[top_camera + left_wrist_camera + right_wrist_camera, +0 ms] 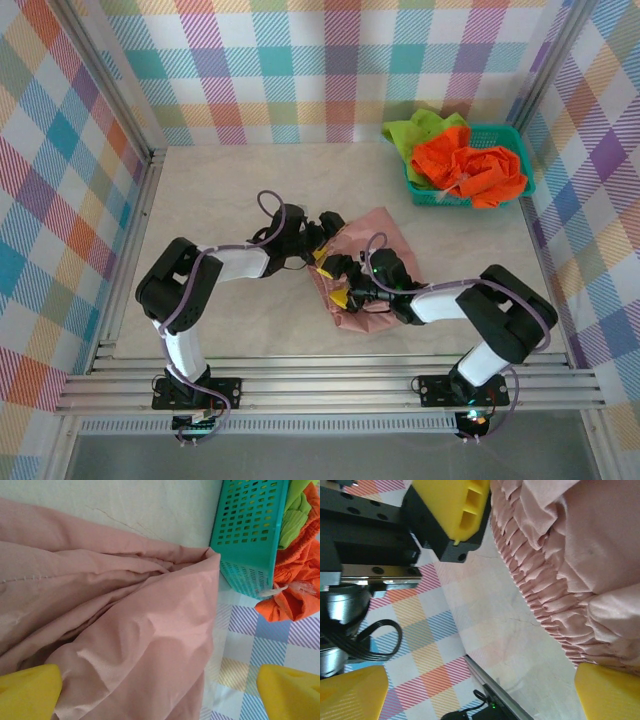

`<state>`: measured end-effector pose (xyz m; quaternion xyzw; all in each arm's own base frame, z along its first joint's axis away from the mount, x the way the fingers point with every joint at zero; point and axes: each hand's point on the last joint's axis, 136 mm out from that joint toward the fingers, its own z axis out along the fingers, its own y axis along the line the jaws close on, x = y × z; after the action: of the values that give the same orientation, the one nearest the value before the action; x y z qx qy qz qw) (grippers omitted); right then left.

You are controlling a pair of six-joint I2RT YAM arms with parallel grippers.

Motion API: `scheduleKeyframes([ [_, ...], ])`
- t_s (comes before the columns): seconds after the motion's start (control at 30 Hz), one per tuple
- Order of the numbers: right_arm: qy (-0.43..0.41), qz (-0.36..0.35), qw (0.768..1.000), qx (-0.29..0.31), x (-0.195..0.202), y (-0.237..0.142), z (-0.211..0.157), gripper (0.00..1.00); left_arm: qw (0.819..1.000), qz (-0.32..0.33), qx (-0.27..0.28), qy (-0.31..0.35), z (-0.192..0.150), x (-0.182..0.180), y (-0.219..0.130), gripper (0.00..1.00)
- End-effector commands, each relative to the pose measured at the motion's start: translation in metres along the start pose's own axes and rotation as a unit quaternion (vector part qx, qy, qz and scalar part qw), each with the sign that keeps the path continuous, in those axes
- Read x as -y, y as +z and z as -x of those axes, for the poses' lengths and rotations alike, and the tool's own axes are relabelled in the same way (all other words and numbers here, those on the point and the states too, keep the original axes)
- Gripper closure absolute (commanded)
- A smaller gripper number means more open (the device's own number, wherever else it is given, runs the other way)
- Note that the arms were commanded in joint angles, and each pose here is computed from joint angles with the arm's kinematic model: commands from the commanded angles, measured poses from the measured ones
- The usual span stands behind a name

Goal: Fold and stack the shorts

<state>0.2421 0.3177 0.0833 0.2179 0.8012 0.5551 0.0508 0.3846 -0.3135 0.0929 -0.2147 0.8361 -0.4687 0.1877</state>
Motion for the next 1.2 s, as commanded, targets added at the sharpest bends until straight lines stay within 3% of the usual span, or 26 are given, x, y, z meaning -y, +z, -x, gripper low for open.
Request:
scheduleKeyframes([
  [0.0, 0.051, -0.038, 0.998, -0.001, 0.045, 0.006, -0.005, 0.05, 1.000, 0.017, 0.007, 0.008, 0.002, -0.024, 0.005, 0.00],
  [0.23, 0.066, -0.019, 0.998, -0.018, 0.050, 0.019, -0.018, 0.06, 0.998, 0.047, 0.017, 0.027, 0.004, -0.042, 0.001, 0.00],
  [0.47, 0.028, 0.035, 0.998, -0.038, 0.009, 0.022, -0.025, 0.06, 0.994, 0.028, 0.043, 0.100, 0.027, 0.018, -0.031, 0.00],
  [0.57, -0.021, 0.014, 0.999, -0.042, -0.009, 0.016, -0.030, 0.06, 0.990, 0.017, 0.064, 0.128, 0.041, 0.045, -0.057, 0.00],
  [0.67, -0.118, -0.068, 0.990, -0.035, -0.026, -0.003, -0.033, 0.05, 0.984, 0.031, 0.100, 0.146, 0.062, 0.054, -0.097, 0.00],
  [0.8, -0.255, -0.211, 0.944, 0.002, -0.043, -0.047, -0.021, 0.07, 0.971, 0.070, 0.149, 0.175, 0.086, 0.050, -0.159, 0.00],
  [0.9, -0.304, -0.308, 0.901, -0.015, -0.043, -0.063, -0.013, 0.10, 0.963, 0.097, 0.164, 0.191, 0.093, 0.042, -0.194, 0.00],
  [1.03, -0.348, -0.388, 0.853, -0.022, -0.040, -0.060, -0.005, 0.12, 0.956, 0.109, 0.188, 0.200, 0.093, 0.032, -0.222, 0.00],
  [1.17, -0.365, -0.455, 0.811, -0.031, -0.040, -0.037, -0.001, 0.15, 0.958, 0.127, 0.175, 0.186, 0.078, 0.008, -0.227, 0.00],
])
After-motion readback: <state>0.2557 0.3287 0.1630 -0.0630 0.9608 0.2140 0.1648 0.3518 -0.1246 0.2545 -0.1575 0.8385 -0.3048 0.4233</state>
